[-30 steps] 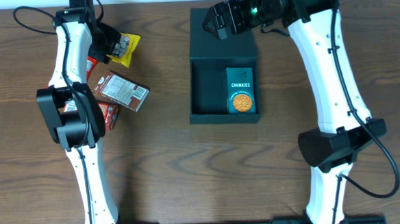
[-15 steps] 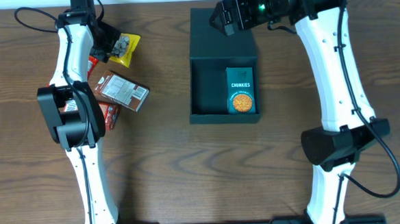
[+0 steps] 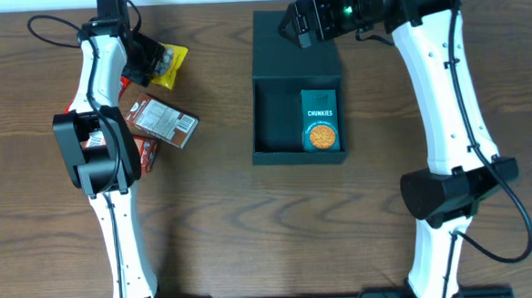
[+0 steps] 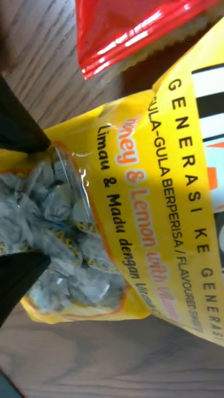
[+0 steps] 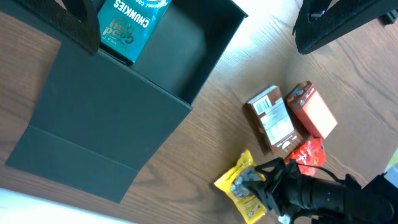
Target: Pack container
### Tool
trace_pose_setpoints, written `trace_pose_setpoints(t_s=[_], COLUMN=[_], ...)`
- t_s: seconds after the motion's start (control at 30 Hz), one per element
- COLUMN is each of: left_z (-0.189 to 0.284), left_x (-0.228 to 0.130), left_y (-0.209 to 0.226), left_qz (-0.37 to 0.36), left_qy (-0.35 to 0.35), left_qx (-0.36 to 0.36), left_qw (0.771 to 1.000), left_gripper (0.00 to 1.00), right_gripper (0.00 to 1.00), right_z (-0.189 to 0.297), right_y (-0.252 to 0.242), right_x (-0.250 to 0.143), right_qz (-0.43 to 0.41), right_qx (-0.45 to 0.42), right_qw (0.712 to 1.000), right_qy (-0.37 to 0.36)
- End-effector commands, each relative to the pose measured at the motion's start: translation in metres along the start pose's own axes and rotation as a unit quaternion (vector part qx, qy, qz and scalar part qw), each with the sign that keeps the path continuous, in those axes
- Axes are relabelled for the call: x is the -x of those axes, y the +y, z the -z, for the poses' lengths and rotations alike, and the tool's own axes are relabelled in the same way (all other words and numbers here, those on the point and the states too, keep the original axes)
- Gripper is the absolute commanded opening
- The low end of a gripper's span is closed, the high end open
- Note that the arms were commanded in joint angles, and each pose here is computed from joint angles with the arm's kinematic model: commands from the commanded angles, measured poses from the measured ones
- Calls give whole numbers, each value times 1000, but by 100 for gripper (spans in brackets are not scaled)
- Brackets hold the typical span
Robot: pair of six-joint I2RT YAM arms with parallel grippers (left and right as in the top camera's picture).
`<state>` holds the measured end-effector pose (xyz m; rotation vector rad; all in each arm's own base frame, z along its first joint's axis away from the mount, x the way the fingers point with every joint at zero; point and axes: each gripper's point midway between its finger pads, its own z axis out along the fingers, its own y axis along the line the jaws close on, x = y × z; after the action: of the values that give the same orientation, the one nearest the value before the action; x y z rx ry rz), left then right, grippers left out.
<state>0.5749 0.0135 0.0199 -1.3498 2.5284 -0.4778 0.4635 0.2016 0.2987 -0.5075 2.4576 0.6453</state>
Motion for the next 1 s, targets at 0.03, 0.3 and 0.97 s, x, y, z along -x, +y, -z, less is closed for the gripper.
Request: trace_pose_setpoints(t_s=[0.03, 0.3, 0.97], left_z=[-26, -46, 112], left_x=[-10, -23, -65], left_y=[17, 24, -106], left_qz=[-15, -15, -458], left_qy=[28, 67, -72], left_qx=[20, 13, -53], left_qw=[999, 998, 885], left_gripper=[38, 6, 6], right_gripper=[99, 99, 99], right_z=[3, 3, 51], right_y=[-2, -1, -74], right_x=[1, -3, 4], right_qz=[9, 4, -62], right_qx=[-3, -3, -55], right_qw=[1000, 1000, 996], right_qy=[-4, 6, -37])
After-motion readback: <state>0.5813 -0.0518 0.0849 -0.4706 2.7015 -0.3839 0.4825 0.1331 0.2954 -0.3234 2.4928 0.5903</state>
